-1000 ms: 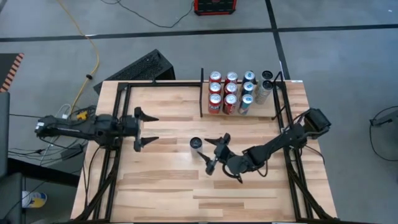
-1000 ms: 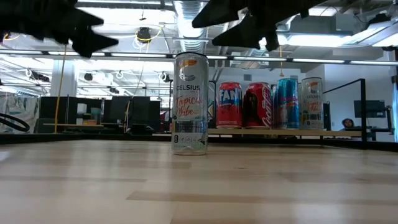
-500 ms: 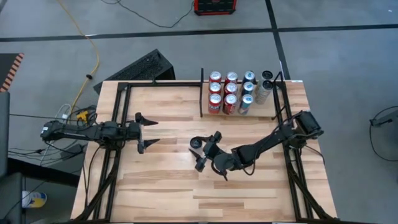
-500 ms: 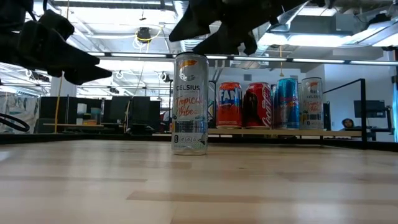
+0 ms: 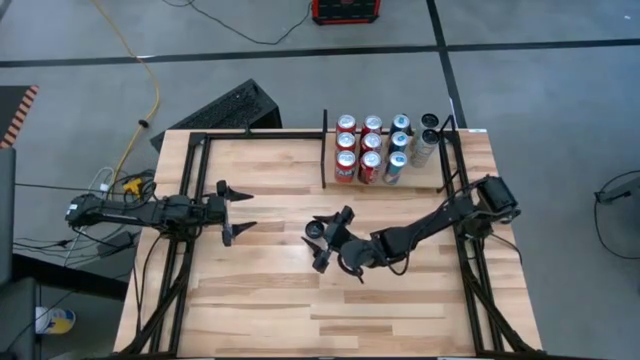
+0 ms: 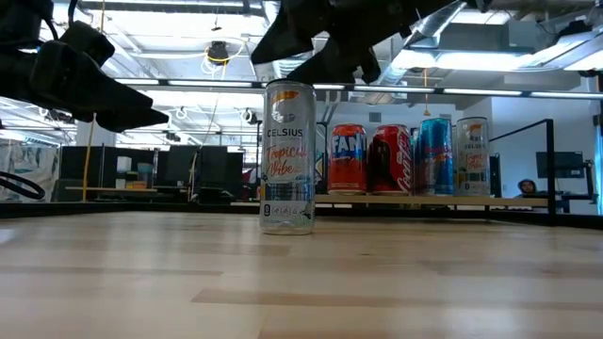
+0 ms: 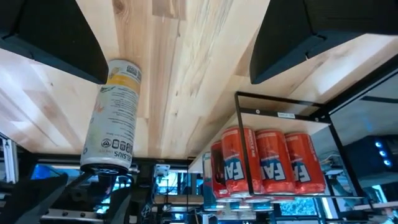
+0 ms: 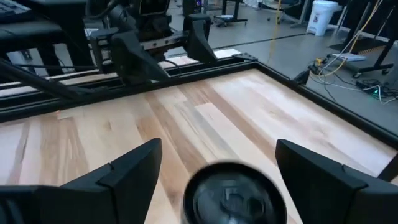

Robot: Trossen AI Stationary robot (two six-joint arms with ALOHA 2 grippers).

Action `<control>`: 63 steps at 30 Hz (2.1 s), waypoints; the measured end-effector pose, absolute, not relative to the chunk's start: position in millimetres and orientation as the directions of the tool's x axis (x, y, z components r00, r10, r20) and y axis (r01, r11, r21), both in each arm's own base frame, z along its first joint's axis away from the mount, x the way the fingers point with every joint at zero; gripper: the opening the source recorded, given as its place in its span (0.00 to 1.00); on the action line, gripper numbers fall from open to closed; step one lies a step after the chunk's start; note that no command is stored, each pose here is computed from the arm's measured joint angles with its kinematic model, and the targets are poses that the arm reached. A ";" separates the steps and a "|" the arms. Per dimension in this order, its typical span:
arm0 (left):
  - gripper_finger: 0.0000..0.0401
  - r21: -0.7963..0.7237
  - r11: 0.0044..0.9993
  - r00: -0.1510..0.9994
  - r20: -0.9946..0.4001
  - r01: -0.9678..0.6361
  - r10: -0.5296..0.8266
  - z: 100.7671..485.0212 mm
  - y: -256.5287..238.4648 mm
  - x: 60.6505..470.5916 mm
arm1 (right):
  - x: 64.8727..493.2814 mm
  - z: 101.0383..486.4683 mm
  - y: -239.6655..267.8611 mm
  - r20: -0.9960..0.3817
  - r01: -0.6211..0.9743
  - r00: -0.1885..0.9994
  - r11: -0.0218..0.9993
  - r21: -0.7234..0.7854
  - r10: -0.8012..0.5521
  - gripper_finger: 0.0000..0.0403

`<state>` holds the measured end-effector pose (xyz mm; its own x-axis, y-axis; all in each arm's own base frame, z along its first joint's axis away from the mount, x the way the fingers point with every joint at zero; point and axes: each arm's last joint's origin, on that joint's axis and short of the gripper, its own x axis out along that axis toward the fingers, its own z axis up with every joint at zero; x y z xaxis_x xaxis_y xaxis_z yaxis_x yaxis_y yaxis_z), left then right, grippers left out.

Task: Place canned beverage on shelf
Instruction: Put the white-yellow soda can on the shelf aligned with the other soda cans

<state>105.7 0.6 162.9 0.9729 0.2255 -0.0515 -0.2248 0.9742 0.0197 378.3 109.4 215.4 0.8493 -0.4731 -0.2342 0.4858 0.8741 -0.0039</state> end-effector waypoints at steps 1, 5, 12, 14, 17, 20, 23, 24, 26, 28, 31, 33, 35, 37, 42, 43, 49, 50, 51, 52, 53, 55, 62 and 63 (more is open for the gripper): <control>0.94 0.020 0.974 0.973 -0.052 -0.225 0.226 162.8 0.6 105.7 | 379.1 216.0 108.2 -0.244 0.489 0.844 0.872 -0.015 -0.478 0.87; 0.94 0.020 0.974 0.972 -0.052 -0.227 0.227 162.6 0.7 105.7 | 382.4 218.1 103.7 -0.292 0.496 0.820 0.866 -0.064 -0.492 0.91; 0.94 0.021 0.969 0.967 -0.055 -0.248 0.249 162.1 1.3 105.5 | 381.6 220.3 109.4 -0.293 0.490 0.824 0.870 -0.058 -0.484 0.93; 0.94 0.022 0.967 0.966 -0.055 -0.252 0.253 162.0 1.4 105.5 | 380.0 219.7 112.9 -0.295 0.495 0.823 0.867 -0.046 -0.486 0.93; 0.94 0.022 0.966 0.964 -0.055 -0.258 0.259 162.0 1.6 105.5 | 377.6 214.5 116.0 -0.319 0.513 0.808 0.858 -0.033 -0.496 0.93; 0.94 0.022 0.966 0.964 -0.055 -0.258 0.259 161.9 1.6 105.5 | 377.6 209.8 115.7 -0.328 0.537 0.793 0.843 -0.024 -0.514 0.93; 0.94 0.017 0.966 0.964 -0.055 -0.258 0.259 161.9 1.6 105.5 | 377.1 210.1 114.8 -0.324 0.555 0.784 0.832 -0.017 -0.529 0.93; 0.94 0.015 0.966 0.964 -0.055 -0.258 0.259 161.9 1.6 105.5 | 376.8 209.4 114.4 -0.322 0.564 0.777 0.825 -0.026 -0.542 0.93; 0.94 0.008 0.966 0.964 -0.060 -0.259 0.259 161.3 1.6 105.5 | 376.0 209.5 114.3 -0.310 0.585 0.763 0.810 -0.042 -0.567 0.93; 0.94 0.002 0.966 0.964 -0.064 -0.259 0.258 160.9 1.6 105.4 | 375.5 209.7 114.9 -0.304 0.592 0.758 0.804 -0.050 -0.577 0.93; 0.94 -0.001 0.969 0.967 -0.064 -0.248 0.248 160.9 1.3 105.5 | 375.2 209.8 116.0 -0.301 0.596 0.758 0.802 -0.042 -0.579 0.93; 0.94 -0.001 0.969 0.967 -0.064 -0.249 0.248 160.9 1.3 105.5 | 374.8 209.9 117.1 -0.301 0.598 0.760 0.801 -0.024 -0.576 0.93; 0.94 0.001 0.968 0.966 -0.064 -0.249 0.249 160.9 1.3 105.5 | 373.8 209.4 119.3 -0.304 0.599 0.761 0.801 -0.010 -0.573 0.93; 0.94 0.001 0.968 0.966 -0.065 -0.249 0.249 160.9 1.3 105.5 | 373.1 208.8 120.3 -0.308 0.602 0.760 0.798 0.004 -0.572 0.93; 0.94 0.001 0.968 0.966 -0.064 -0.249 0.249 160.9 1.3 105.5 | 371.5 206.1 119.7 -0.327 0.615 0.750 0.788 0.023 -0.575 0.93; 0.94 0.002 0.968 0.966 -0.065 -0.249 0.249 160.9 1.3 105.5 | 371.6 206.1 119.8 -0.327 0.615 0.750 0.788 0.026 -0.574 0.93; 0.94 0.002 0.969 0.967 -0.065 -0.249 0.248 160.8 1.3 105.5 | 374.7 202.6 118.2 -0.342 0.599 0.762 0.799 0.050 -0.550 0.93; 0.94 0.002 0.969 0.967 -0.065 -0.248 0.248 160.8 1.3 105.5 | 377.1 199.3 118.5 -0.338 0.600 0.764 0.798 0.058 -0.550 0.93; 0.94 0.002 0.969 0.967 -0.065 -0.248 0.248 160.8 1.3 105.5 | 378.1 196.4 118.1 -0.341 0.601 0.761 0.798 0.048 -0.552 0.93; 0.94 0.002 0.969 0.967 -0.066 -0.248 0.248 160.7 1.3 105.5 | 377.8 193.3 116.9 -0.350 0.603 0.753 0.797 0.030 -0.557 0.93; 0.94 0.002 0.969 0.967 -0.066 -0.248 0.248 160.7 1.3 105.5 | 377.5 192.8 116.8 -0.352 0.604 0.752 0.797 0.027 -0.558 0.93; 0.94 0.003 0.969 0.967 -0.067 -0.248 0.247 160.6 1.3 105.5 | 379.2 194.3 117.4 -0.342 0.604 0.758 0.796 0.044 -0.556 0.93; 0.94 0.008 0.969 0.966 -0.078 -0.247 0.247 159.7 1.2 106.2 | 379.1 193.9 117.1 -0.335 0.612 0.752 0.790 0.037 -0.567 0.93; 0.94 0.015 0.969 0.966 -0.079 -0.247 0.247 159.6 1.2 106.3 | 379.0 193.8 117.1 -0.336 0.612 0.752 0.790 0.036 -0.567 0.93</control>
